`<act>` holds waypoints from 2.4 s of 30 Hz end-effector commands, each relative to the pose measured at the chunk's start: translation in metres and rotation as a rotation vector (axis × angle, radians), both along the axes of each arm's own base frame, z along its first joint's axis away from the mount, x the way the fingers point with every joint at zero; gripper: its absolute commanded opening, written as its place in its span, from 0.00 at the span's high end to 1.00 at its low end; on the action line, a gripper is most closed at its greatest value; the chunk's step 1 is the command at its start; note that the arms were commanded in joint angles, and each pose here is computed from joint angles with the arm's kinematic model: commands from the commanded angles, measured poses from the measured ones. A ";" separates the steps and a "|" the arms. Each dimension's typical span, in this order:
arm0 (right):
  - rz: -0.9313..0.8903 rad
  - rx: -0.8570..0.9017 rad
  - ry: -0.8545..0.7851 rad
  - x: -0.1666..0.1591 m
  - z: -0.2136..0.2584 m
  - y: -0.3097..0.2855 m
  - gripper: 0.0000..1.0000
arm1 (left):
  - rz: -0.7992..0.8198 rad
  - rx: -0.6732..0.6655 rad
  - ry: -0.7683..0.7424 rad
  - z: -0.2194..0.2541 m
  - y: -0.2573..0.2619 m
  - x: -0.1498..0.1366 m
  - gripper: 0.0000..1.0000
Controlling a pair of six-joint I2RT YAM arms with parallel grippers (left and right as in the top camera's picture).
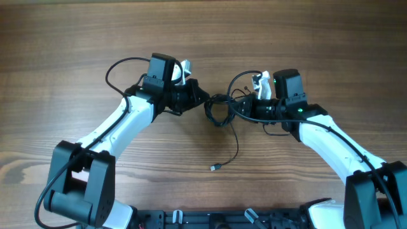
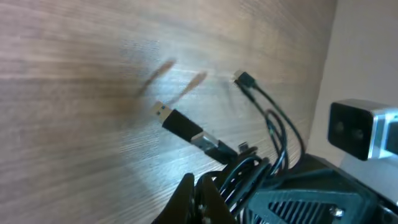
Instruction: Untangle cables
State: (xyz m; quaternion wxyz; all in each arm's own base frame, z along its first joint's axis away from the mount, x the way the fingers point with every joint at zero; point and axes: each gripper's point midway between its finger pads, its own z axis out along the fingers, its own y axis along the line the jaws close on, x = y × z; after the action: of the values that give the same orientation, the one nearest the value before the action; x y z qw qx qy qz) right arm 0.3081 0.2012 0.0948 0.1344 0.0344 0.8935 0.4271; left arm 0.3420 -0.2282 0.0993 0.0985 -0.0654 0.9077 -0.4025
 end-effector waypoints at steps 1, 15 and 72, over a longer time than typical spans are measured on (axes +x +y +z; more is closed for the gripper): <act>0.026 0.011 -0.014 -0.001 0.002 0.004 0.96 | -0.004 0.025 0.040 -0.004 0.003 -0.009 0.91; -0.031 -0.024 0.003 0.004 -0.003 -0.003 0.96 | -0.051 -0.110 0.153 0.010 -0.012 -0.028 0.96; -0.447 -0.246 0.265 0.004 -0.047 -0.057 0.96 | -0.252 -0.323 -0.194 0.098 -0.058 -0.029 0.96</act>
State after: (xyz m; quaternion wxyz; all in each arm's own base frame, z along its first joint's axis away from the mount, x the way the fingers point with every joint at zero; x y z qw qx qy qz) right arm 0.3150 0.1775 0.0765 0.1073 0.1845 0.9115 0.3517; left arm 0.3422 -0.2610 0.1631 0.1172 -0.0235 0.8450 -0.5213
